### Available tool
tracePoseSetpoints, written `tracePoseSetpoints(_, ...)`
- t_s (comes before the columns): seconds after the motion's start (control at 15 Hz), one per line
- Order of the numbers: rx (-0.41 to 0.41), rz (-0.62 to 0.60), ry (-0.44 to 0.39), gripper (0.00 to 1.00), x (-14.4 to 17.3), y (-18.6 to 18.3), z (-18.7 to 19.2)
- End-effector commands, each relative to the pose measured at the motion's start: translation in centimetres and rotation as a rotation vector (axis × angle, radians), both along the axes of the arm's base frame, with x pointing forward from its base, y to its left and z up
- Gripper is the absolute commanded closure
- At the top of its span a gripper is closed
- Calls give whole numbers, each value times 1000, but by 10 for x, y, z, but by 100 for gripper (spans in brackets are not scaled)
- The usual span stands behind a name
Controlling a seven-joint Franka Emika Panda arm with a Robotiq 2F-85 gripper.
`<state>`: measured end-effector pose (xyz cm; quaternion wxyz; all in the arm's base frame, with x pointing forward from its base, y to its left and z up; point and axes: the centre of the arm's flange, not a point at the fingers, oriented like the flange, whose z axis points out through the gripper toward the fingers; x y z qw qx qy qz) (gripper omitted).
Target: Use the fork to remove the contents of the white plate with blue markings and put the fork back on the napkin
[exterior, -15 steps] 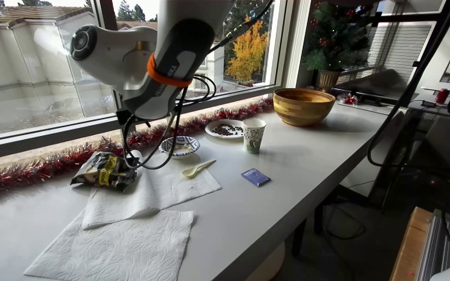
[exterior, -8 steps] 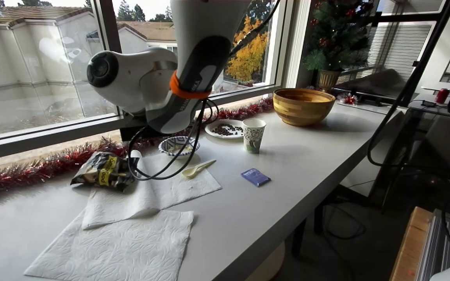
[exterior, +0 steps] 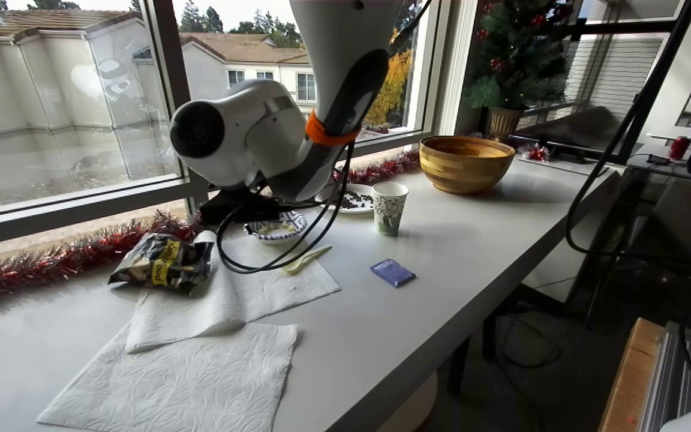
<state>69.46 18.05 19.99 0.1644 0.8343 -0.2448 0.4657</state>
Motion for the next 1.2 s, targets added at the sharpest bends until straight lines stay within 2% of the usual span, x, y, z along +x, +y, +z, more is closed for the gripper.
tracePoseSetpoints(0.0,42,40,-12,97,-22,-10,-4)
tracePoseSetpoints(0.47,69,56,11,97,-29,-20,-19)
tracePoseSetpoints(0.67,40,40,4,97,-30,-24,-24)
tracePoseSetpoints(1.0,43,47,-9,97,-26,-24,-25)
tracePoseSetpoints(1.07,37,30,21,87,-18,-22,-26)
tracePoseSetpoints(1.13,36,32,18,87,-18,-22,-26)
